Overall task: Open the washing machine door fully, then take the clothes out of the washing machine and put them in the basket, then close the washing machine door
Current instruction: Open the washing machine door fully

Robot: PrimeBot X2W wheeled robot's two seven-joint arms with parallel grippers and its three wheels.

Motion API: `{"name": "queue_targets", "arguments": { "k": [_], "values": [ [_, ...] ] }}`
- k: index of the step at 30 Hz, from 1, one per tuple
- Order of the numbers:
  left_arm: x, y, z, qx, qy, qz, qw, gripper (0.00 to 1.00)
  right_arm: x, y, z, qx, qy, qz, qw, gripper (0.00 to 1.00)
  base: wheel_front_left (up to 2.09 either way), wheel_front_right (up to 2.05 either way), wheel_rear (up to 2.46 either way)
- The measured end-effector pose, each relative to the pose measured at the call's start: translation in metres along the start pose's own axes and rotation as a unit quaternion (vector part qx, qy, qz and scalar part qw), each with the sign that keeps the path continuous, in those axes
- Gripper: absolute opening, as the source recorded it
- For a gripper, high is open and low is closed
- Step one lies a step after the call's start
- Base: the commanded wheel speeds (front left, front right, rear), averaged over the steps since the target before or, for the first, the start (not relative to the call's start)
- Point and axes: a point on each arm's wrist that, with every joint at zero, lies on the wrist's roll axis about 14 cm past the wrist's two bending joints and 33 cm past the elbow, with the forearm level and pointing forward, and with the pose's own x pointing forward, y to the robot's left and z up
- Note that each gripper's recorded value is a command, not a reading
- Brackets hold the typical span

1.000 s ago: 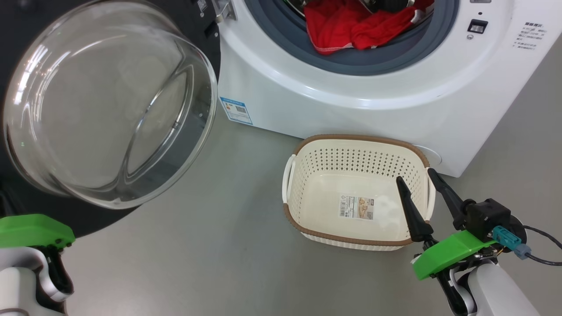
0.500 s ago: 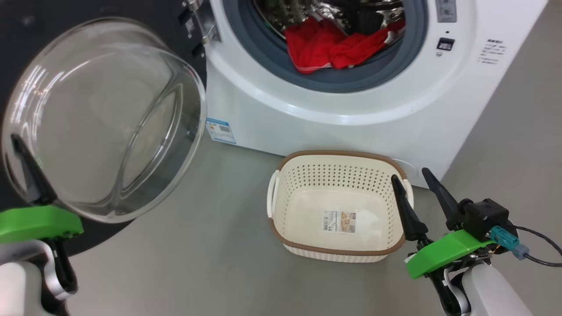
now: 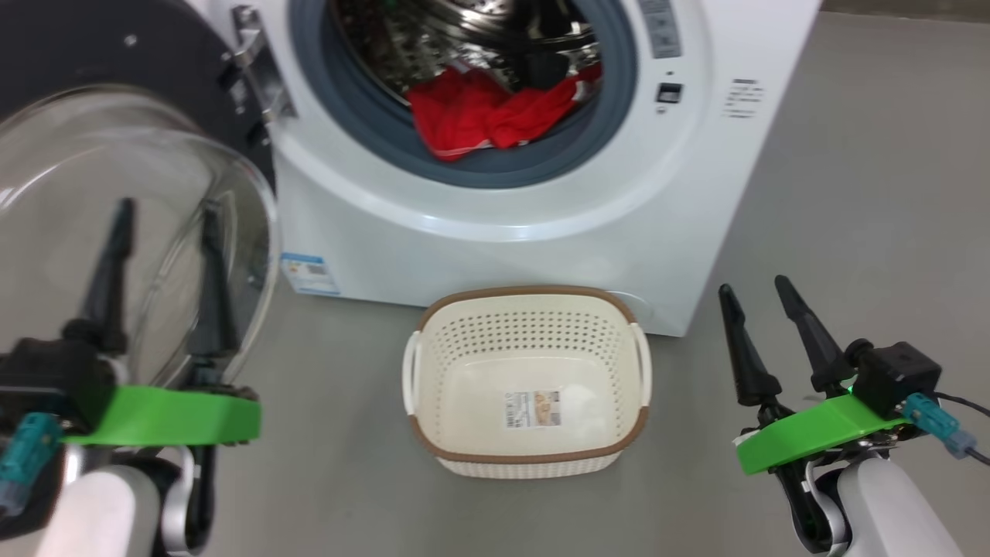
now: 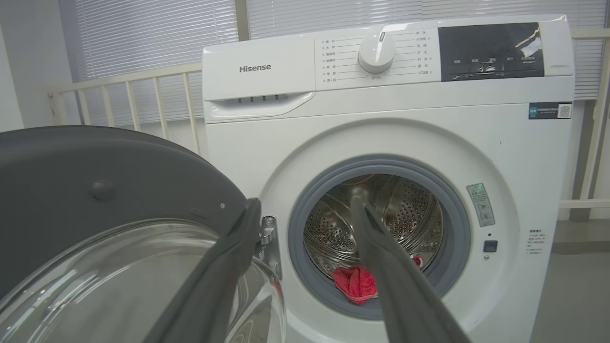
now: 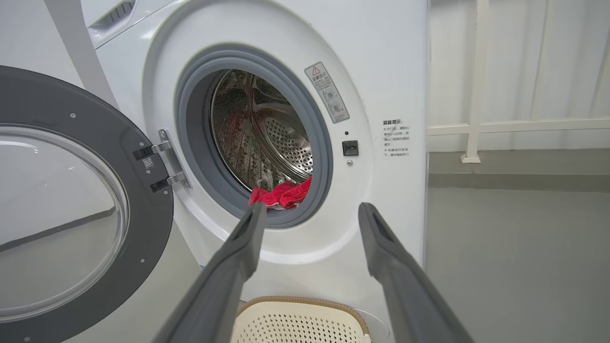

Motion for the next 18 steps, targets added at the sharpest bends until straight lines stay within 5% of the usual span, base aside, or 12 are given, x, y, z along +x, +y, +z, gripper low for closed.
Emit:
{"name": "queue_targets", "arguments": {
  "k": [11, 18],
  "values": [
    [-0.010, -0.087, -0.049, -0.093, 0.066, -0.106, 0.988, 1.00, -0.037, -0.042, 0.049, -0.026, -0.064, -0.066, 0.995, 1.00, 0.00, 0.00, 0.00],
    [-0.032, -0.111, -0.084, -0.104, 0.109, -0.130, 0.980, 1.00, -0.078, -0.063, 0.064, -0.044, -0.081, -0.110, 0.990, 1.00, 0.00, 0.00, 0.00]
  ]
}}
